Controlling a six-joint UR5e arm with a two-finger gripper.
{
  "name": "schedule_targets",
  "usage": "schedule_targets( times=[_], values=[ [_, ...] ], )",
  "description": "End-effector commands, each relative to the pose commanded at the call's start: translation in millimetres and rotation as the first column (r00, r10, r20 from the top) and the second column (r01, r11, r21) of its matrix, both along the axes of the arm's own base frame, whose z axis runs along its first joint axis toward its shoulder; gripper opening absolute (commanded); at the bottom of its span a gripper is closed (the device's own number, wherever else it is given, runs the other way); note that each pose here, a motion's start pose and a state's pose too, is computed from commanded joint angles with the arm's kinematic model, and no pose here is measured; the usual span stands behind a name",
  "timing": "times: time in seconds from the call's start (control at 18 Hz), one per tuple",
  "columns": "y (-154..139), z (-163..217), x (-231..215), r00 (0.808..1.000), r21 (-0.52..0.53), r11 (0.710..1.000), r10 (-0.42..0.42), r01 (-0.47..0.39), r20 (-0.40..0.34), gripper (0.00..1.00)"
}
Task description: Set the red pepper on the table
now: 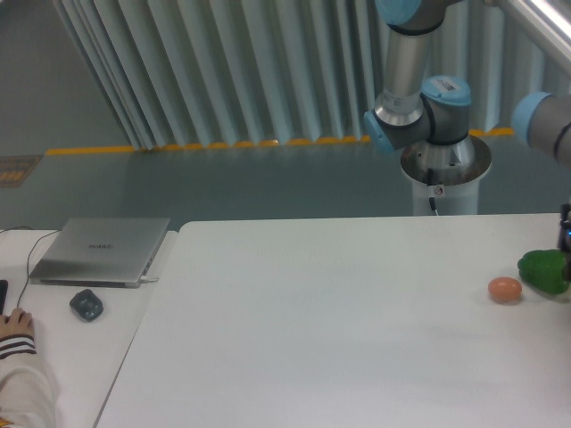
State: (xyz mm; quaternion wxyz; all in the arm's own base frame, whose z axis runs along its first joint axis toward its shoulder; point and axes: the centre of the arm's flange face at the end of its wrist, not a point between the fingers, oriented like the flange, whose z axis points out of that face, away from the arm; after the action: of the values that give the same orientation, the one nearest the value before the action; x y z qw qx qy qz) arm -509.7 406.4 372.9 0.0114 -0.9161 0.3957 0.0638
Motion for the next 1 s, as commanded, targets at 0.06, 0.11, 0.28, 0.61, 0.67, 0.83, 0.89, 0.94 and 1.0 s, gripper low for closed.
schedule_targets(
  times=[0.06, 0.11, 0.28, 0.61, 0.67, 0.83, 0.89, 0.94, 1.0],
  values=[
    [1, -1, -2, 1.0, 0.003, 1.0, 0.001, -0.001, -0.005, 1.0],
    [0, -3, -7, 1.0, 0.009, 1.0, 0.005, -0.005, -0.024, 1.0],
    [-18, -6, -30, 0.995, -0.047, 0.998, 0.04, -0.044, -0.091, 1.0],
    [-24, -16, -54, 0.97, -0.235, 0.972, -0.08, 0.025, -0.228, 1.0],
    [-24, -15, -57, 0.966, -0.252, 0.967, -0.098, 0.036, -0.239, 1.0],
    [-21, -22, -67, 0.965, -0.255, 0.966, -0.097, 0.033, -0.245, 1.0],
    [-21, -24, -70, 0.963, -0.255, 0.966, -0.101, 0.036, -0.248, 1.0],
    [-23, -25, -73, 0.963, -0.254, 0.967, -0.098, 0.032, -0.252, 1.0],
    [-23, -30, -76, 0.964, -0.257, 0.966, -0.097, 0.031, -0.247, 1.0]
  ],
)
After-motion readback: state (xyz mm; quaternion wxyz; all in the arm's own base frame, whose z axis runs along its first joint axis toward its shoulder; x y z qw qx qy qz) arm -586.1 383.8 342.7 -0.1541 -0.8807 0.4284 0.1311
